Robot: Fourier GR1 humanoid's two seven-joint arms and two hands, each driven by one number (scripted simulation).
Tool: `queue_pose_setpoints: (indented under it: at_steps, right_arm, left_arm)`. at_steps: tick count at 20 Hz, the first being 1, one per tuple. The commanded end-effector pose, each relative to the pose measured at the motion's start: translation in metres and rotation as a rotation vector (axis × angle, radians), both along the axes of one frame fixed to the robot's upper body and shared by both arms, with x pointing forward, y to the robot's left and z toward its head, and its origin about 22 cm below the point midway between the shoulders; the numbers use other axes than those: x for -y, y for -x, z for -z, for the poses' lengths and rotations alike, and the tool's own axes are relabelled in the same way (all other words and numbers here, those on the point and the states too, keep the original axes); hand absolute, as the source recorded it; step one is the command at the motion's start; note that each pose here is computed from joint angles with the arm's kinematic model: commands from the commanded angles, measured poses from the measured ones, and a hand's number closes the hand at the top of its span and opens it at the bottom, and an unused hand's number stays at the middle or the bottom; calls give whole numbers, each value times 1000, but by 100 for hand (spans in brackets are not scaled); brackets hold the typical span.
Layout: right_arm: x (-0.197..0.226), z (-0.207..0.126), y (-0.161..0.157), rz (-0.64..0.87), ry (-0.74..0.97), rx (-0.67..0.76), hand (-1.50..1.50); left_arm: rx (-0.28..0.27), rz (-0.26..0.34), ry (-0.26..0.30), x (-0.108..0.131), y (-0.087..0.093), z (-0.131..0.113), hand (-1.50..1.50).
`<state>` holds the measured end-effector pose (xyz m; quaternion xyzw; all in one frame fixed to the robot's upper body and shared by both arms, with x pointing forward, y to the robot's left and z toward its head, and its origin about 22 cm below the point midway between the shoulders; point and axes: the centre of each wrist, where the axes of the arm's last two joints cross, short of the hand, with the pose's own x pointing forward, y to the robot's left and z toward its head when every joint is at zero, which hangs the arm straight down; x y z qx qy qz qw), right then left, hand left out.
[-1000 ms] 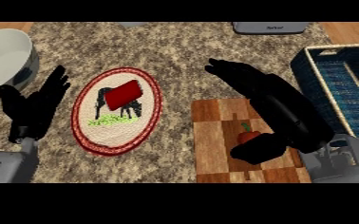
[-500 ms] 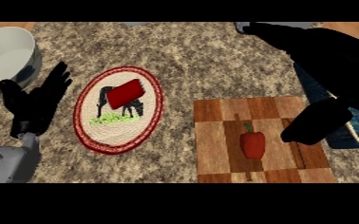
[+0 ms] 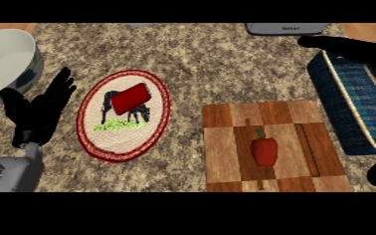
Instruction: Pick the bell pepper from the cutting board and place it in the basket
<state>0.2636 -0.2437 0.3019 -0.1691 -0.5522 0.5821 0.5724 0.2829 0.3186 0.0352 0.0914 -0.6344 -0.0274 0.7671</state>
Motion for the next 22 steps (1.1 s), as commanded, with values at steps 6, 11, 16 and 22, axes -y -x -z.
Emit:
queue_pose_setpoints:
  at_steps: [6,11,16,22]
  right_arm:
    - [44,40,40,36,-135,38,-150]
    - [45,84,46,47,-145,59,-150]
    - [30,141,34,43,-169,86,-150]
    - [9,184,25,66,-314,100,-150]
  left_arm:
    - [18,-21,-8,-6,-10,-9,0]
    - [-2,6,-10,3,-5,-10,0]
    - [23,22,0,-1,-11,-3,0]
    - [11,24,-4,2,-10,-13,0]
